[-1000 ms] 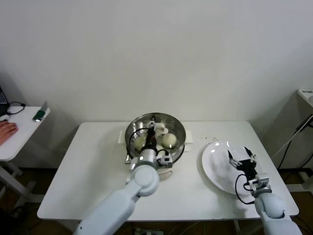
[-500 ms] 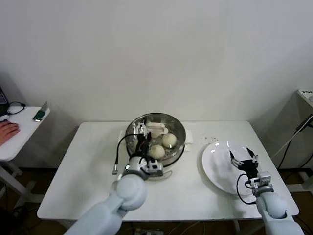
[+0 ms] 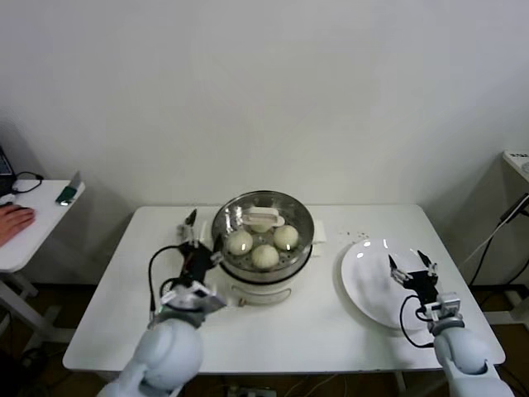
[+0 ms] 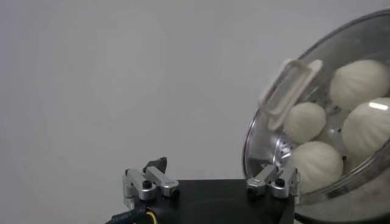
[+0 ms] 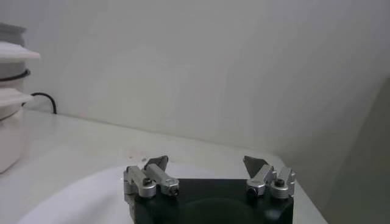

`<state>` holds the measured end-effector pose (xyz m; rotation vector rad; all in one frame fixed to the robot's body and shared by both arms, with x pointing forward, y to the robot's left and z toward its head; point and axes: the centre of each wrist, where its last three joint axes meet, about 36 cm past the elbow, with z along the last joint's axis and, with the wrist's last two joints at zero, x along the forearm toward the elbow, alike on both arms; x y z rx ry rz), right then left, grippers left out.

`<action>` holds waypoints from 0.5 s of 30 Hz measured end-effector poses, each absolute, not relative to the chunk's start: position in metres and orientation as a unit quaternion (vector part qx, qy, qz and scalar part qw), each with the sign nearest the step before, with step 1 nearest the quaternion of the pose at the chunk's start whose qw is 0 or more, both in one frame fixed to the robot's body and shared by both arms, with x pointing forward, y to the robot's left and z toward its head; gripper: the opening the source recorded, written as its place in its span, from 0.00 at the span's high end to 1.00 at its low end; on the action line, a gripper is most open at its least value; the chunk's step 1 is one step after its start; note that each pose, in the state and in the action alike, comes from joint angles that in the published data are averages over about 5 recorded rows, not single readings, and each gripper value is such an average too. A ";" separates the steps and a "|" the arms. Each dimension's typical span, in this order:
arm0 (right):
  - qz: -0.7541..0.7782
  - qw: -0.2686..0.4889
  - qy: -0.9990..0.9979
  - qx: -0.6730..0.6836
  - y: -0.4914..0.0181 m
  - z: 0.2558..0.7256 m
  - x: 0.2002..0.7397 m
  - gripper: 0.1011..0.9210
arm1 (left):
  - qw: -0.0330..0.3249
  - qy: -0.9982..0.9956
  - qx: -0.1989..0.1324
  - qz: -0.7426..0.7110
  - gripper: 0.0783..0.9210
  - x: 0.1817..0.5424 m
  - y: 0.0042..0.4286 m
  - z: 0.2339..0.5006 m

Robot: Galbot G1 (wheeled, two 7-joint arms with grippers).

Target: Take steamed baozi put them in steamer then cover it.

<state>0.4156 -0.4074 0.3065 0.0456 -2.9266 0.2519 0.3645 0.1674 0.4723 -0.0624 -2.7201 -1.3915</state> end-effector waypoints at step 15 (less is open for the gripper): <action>0.054 0.076 -0.995 0.023 -0.402 0.310 0.398 0.12 | -0.018 -0.979 0.026 -0.202 0.12 0.338 0.255 0.415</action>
